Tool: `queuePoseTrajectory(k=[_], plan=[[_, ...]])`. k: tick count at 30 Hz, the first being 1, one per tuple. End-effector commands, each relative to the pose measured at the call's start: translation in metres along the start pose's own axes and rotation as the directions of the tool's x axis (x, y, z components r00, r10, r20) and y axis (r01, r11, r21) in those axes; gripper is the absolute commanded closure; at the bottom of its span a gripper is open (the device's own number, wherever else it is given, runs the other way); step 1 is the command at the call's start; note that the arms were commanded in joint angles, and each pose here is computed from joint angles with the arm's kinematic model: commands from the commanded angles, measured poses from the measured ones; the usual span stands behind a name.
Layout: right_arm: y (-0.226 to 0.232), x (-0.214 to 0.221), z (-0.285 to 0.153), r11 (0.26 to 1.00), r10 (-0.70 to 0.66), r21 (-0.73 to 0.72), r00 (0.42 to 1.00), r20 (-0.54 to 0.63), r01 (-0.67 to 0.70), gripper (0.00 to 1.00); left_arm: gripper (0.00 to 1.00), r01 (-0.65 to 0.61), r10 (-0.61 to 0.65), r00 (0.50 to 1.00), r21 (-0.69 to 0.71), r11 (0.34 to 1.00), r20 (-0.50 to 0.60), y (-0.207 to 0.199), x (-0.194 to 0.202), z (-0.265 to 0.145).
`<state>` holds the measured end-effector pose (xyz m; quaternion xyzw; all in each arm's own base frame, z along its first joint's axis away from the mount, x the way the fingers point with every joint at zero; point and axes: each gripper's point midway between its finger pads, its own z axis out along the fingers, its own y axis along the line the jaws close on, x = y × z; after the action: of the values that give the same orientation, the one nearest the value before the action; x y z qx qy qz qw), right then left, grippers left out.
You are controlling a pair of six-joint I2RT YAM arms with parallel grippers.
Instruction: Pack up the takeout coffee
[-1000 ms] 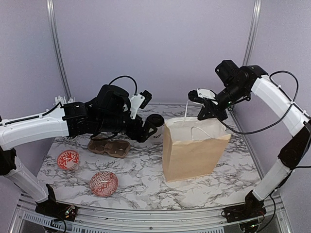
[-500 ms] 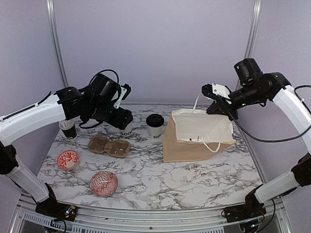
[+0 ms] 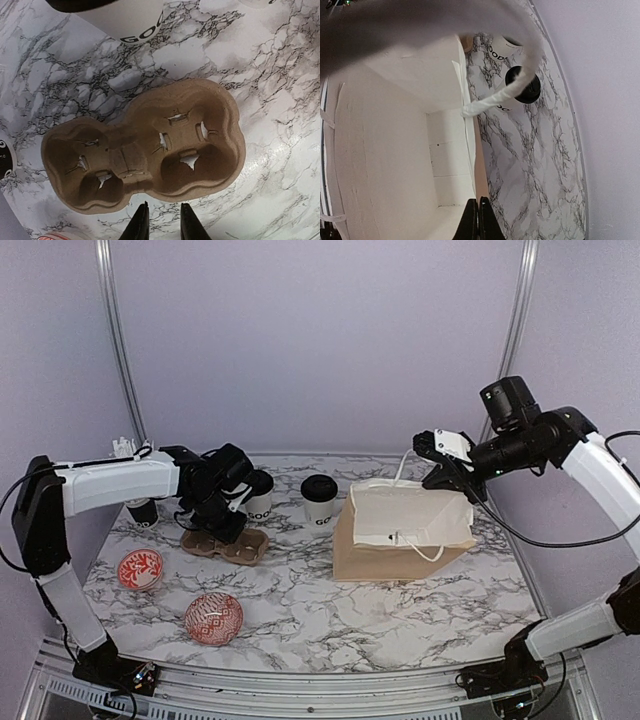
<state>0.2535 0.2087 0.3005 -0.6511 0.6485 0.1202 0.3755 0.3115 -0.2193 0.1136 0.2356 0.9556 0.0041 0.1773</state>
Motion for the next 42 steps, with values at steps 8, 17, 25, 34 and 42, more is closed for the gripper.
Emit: queuePoseTrajectory(k=[8, 17, 25, 34, 42], plan=[[0.004, -0.008, -0.010, 0.998, -0.021, 0.053, 0.999, 0.049, 0.018, 1.00, 0.74, 0.036, -0.034, 0.998, 0.042, 0.998, -0.050, -0.023, -0.004, 0.043], [0.003, -0.003, -0.004, 0.998, -0.017, 0.054, 0.999, 0.035, 0.015, 1.00, 0.81, -0.041, 0.049, 0.997, 0.109, 0.993, -0.067, -0.069, -0.011, 0.063], [0.003, 0.002, -0.001, 0.999, -0.015, 0.052, 1.000, 0.015, 0.014, 1.00, 0.85, -0.066, 0.082, 0.981, 0.096, 0.993, -0.173, -0.068, 0.048, 0.046], [0.001, 0.001, 0.006, 0.999, -0.010, 0.038, 1.000, 0.026, 0.009, 1.00, 0.83, -0.026, 0.019, 0.978, -0.030, 0.999, -0.207, -0.028, 0.065, 0.035], [0.004, -0.001, 0.002, 0.999, -0.003, 0.039, 0.999, 0.037, 0.002, 1.00, 0.56, 0.130, -0.131, 0.991, -0.054, 0.990, -0.010, -0.022, 0.004, 0.006]])
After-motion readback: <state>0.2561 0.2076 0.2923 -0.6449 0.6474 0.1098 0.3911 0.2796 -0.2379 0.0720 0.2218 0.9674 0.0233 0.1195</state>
